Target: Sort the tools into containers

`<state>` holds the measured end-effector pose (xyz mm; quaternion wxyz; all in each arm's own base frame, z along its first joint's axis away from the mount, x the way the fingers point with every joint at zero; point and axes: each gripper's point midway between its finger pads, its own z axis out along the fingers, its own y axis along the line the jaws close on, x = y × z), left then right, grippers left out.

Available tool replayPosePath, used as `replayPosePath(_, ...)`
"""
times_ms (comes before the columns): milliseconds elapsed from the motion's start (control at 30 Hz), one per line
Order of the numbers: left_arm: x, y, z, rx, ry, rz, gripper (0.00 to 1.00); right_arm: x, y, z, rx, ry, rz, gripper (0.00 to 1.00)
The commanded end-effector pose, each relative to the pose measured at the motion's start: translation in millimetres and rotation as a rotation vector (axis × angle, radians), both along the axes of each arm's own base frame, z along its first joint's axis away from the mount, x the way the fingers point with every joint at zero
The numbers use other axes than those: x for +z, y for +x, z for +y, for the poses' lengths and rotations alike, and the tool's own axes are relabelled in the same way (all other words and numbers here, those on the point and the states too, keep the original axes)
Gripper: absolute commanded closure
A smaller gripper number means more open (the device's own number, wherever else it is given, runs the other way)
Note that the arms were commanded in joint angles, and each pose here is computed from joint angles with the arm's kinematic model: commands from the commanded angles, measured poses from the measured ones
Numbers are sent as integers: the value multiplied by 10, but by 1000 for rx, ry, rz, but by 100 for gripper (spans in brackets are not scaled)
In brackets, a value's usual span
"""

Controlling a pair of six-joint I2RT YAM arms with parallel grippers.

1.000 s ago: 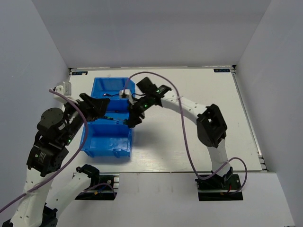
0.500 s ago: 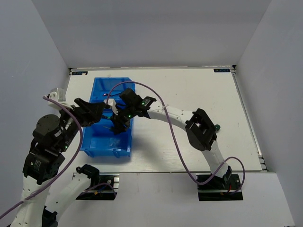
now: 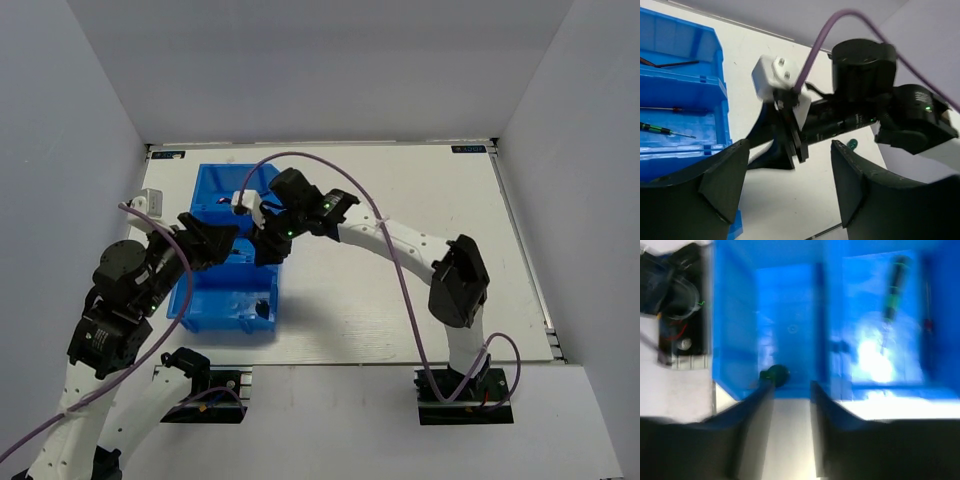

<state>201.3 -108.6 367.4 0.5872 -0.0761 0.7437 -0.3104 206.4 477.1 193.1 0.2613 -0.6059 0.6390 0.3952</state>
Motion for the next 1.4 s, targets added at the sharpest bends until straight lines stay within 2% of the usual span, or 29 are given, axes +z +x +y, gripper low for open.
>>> replayPosePath(0,114,-46,-34,-29,-24,-44,27,254,344,-261,-177,-84,-147,64)
replayPosePath(33,112,-44,-31,-30,-16,-47,31,320,712,-427,-382,-148,-236,87)
replayPosePath(67,14,-27,-56,-39,-4,-16,48,325,1028,-743,-540,-224,-254,100)
replayPosePath(100,-6,-18,-86,-53,-1,-7,63,271,1310,-1171,-714,-368,-334,100)
replayPosePath(133,-149,-14,-117,-68,11,29,78,189,1351,-1348,-748,-430,-316,100)
replayPosePath(167,-243,-2,-189,-103,18,60,100,75,1601,-1777,-885,-495,-236,100)
replayPosePath(200,-333,4,-239,-124,15,90,100,-194,1361,-2180,-883,-687,-138,100)
replayPosePath(233,-476,17,-327,-167,19,121,100,-297,1387,-2459,-941,-732,-72,100)
replayPosePath(267,-517,16,-366,-184,7,131,100,-192,1348,-2701,-1005,-714,-31,100)
replayPosePath(300,-558,18,-398,-200,5,134,100,-498,1169,-3008,-1006,-824,48,100)
replayPosePath(333,-597,31,-454,-225,-10,131,100,-494,1133,-3104,-1045,-826,83,88)
replayPosePath(367,-617,45,-461,-225,-10,130,95,-424,1104,-3210,-1088,-809,111,51)
replayPosePath(400,-593,37,-487,-236,-13,120,80,-438,1142,-3504,-1180,-811,191,40)
replayPosePath(433,-653,57,-513,-245,-10,133,72,-432,1124,-3593,-1206,-803,228,33)
replayPosePath(467,-630,66,-517,-245,-13,123,64,-435,1087,-3663,-1233,-798,271,30)
replayPosePath(500,-655,84,-525,-245,-10,133,54,-441,1138,-3886,-1318,-783,324,30)
replayPosePath(567,-630,107,-561,-259,-16,124,53,-527,1046,-4059,-1373,-793,389,30)
replayPosePath(633,-653,113,-583,-266,-22,140,53,-660,876,-4126,-1379,-805,472,30)
replayPosePath(667,-629,121,-587,-266,-25,129,53,-637,901,-4139,-1415,-757,479,28)
replayPosePath(767,-655,129,-611,-273,-31,146,53,-818,808,-4181,-1431,-754,525,28)
replayPosePath(867,-636,143,-617,-273,-31,147,53,-963,778,-4400,-1510,-786,484,36)
replayPosePath(1033,-687,153,-622,-272,-25,167,53,-1298,543,-4596,-1589,-817,561,39)
replayPosePath(1367,-720,244,-763,-317,-35,184,53,-1538,736,-4667,-1691,-686,675,37)
